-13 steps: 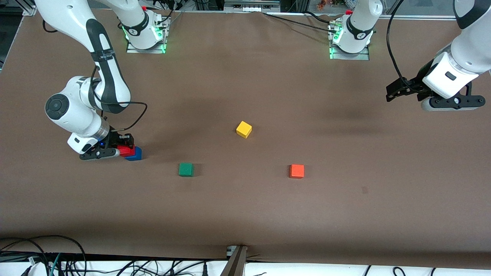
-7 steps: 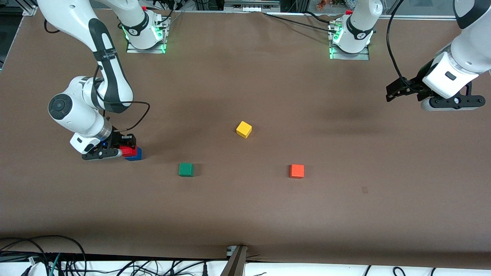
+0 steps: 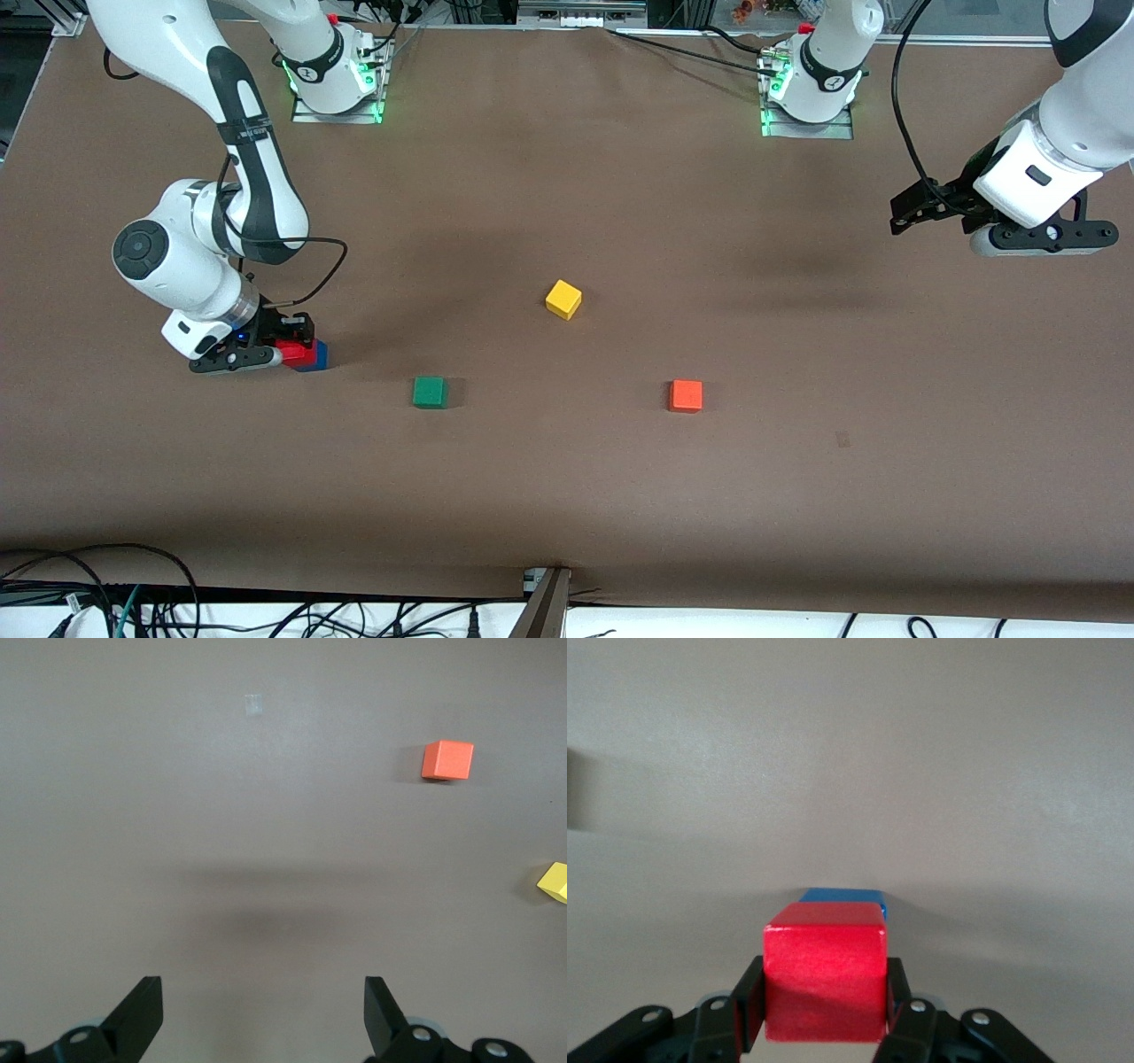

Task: Pass red block to right arm, stack on blue
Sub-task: 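Hold the red cube on the blue cube with the right gripper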

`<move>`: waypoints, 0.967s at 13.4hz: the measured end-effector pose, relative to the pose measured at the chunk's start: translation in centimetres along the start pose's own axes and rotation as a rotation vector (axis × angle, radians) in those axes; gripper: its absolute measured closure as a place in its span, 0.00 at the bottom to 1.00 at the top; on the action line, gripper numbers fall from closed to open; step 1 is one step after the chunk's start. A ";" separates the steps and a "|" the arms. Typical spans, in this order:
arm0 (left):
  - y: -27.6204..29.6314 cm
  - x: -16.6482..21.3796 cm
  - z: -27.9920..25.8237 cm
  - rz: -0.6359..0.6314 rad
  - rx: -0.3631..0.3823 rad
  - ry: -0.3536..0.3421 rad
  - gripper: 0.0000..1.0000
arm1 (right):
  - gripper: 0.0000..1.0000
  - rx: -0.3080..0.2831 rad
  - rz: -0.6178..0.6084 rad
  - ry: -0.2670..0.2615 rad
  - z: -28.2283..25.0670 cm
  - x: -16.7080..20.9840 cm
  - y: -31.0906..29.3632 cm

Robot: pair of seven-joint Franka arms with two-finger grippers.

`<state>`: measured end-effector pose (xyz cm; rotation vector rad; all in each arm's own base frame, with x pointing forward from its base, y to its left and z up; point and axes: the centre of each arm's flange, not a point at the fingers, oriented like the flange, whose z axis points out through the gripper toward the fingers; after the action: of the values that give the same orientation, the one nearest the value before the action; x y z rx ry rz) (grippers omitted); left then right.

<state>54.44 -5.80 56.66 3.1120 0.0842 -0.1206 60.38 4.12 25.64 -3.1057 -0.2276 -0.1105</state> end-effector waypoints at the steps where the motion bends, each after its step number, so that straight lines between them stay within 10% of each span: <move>1: 0.0 0.0 0.0 0.000 0.000 0.000 0.00 | 0.44 0.000 0.000 0.000 0.0 0.0 0.0; 5: 0.0 0.0 0.0 0.000 0.000 0.000 0.00 | 0.44 0.000 0.001 0.000 0.0 0.0 0.0; 10: 0.1 0.0 0.0 0.001 0.000 0.000 0.00 | 0.00 0.000 0.003 0.012 -0.7 0.6 0.1; 13: 0.1 0.0 0.0 0.002 0.000 0.000 0.00 | 0.00 0.022 0.002 0.005 -3.6 2.2 0.2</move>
<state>54.43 -5.88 56.66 3.1122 0.0819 -0.1206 62.34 4.10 29.44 -3.0833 -0.2247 -0.1146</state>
